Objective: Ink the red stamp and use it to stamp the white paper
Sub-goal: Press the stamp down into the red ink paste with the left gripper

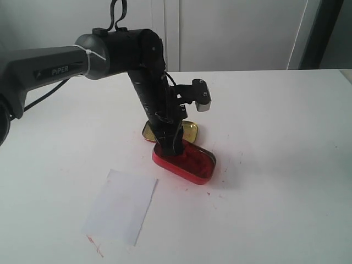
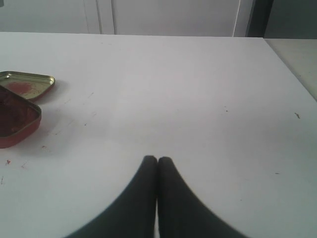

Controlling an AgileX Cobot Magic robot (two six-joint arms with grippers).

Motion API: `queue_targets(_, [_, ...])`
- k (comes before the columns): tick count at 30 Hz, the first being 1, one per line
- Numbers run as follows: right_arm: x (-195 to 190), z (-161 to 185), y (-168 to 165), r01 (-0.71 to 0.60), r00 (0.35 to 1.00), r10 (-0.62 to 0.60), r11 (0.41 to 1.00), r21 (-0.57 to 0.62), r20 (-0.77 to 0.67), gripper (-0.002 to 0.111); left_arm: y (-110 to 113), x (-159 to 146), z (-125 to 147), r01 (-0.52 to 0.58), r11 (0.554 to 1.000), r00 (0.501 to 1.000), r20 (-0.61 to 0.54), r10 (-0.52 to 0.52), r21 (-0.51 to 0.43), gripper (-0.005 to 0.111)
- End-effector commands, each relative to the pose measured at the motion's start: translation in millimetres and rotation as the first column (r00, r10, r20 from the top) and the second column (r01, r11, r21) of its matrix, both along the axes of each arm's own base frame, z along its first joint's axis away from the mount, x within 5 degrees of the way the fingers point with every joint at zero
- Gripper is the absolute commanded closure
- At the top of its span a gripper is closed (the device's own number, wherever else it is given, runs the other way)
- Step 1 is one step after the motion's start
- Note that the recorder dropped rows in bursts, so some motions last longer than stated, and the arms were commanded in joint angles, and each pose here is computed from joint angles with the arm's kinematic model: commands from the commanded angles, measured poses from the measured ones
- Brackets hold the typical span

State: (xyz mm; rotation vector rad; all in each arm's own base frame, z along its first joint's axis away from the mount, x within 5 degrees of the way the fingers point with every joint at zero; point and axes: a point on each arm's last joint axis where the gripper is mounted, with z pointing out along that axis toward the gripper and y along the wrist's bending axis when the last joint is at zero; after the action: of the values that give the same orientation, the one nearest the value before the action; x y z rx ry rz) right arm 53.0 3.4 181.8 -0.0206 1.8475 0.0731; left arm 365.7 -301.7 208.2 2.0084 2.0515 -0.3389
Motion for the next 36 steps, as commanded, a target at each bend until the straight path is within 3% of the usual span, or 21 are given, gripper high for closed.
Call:
queue_targets(1, [0,0,-1,0.007,1.0,-0.006,1.0,-0.007,0.014,0.108,-3,-5,11,0.007,1.0,1.0,0.014,-0.006,-0.01,0.107])
queue_targets(7, [0,0,-1,0.007,1.0,-0.006,1.0,-0.007,0.014,0.108,-5,-3,12,0.002,1.0,0.999,0.047,-0.001,-0.015,0.107])
queue_targets(11, [0,0,-1,0.007,1.0,-0.006,1.0,-0.007,0.014,0.108,-7,-5,9,0.011,0.997,0.994,0.103,-0.018,0.072,0.107])
queue_targets(17, [0,0,-1,0.007,1.0,-0.006,1.0,-0.007,0.014,0.108,-12,-8,-1,0.026,0.993,0.993,0.112,-0.039,0.115,0.107])
queue_targets(36, [0,0,-1,0.007,1.0,-0.006,1.0,-0.007,0.014,0.108,-17,-11,-7,-0.024,0.988,0.992,0.128,0.005,0.15,0.107])
